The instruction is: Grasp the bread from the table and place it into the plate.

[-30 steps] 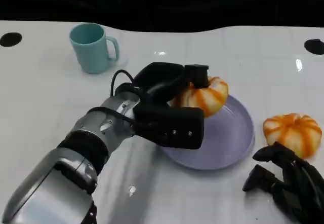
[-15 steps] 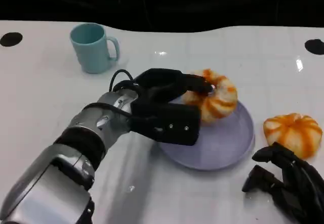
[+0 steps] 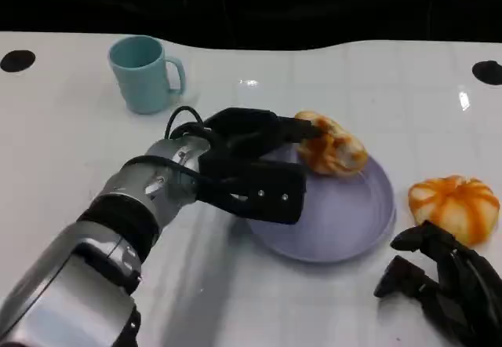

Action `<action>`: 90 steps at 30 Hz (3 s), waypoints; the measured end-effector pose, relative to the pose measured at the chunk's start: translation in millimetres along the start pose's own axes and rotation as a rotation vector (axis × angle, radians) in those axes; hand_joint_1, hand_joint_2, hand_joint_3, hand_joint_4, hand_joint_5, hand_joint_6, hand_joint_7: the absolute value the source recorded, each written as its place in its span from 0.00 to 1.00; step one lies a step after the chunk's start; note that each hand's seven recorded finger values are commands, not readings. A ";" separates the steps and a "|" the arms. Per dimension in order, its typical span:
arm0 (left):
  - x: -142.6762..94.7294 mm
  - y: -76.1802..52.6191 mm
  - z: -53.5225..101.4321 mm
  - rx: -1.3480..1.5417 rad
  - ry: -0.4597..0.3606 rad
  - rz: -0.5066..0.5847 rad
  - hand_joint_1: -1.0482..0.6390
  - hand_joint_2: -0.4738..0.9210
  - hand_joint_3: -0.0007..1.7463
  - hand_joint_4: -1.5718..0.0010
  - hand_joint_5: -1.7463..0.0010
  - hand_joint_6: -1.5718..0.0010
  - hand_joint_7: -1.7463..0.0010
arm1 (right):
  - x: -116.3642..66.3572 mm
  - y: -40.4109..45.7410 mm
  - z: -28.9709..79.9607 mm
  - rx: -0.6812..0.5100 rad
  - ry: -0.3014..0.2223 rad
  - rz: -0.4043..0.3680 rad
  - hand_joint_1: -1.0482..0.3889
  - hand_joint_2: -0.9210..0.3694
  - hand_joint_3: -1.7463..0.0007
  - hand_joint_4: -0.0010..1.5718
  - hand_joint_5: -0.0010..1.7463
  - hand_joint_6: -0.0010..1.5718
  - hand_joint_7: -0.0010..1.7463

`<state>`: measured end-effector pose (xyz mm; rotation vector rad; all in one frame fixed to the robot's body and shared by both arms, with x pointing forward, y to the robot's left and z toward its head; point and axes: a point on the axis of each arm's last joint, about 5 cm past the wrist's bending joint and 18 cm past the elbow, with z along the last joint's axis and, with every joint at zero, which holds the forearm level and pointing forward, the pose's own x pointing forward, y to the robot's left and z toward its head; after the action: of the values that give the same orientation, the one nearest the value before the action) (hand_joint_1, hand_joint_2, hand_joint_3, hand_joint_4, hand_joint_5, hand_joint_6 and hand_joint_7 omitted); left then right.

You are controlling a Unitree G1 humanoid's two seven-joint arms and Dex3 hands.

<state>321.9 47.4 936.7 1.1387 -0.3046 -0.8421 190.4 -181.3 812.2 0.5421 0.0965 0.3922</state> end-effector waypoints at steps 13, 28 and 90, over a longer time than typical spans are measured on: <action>-7.5 -0.7 -2.9 -0.028 -0.098 0.231 0.18 1.00 0.23 0.69 0.10 0.65 0.26 | -0.1 0.2 -0.2 -0.007 -0.003 0.003 0.37 0.00 0.87 0.44 0.84 0.40 0.66; -41.0 -21.8 -17.7 -0.397 -0.318 0.605 0.26 1.00 0.22 0.47 0.00 0.61 0.00 | -0.2 2.0 0.3 0.005 0.002 -0.012 0.35 0.00 0.88 0.42 0.86 0.39 0.69; -157.3 -115.7 -25.0 -1.987 -0.289 0.418 0.30 1.00 0.22 0.49 0.00 0.55 0.11 | -7.9 2.4 0.3 0.003 0.015 -0.025 0.36 0.00 0.86 0.44 0.85 0.40 0.64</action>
<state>182.7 159.3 853.9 -0.8801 0.1379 -0.5177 182.4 -182.6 813.6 0.5404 0.1179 0.3719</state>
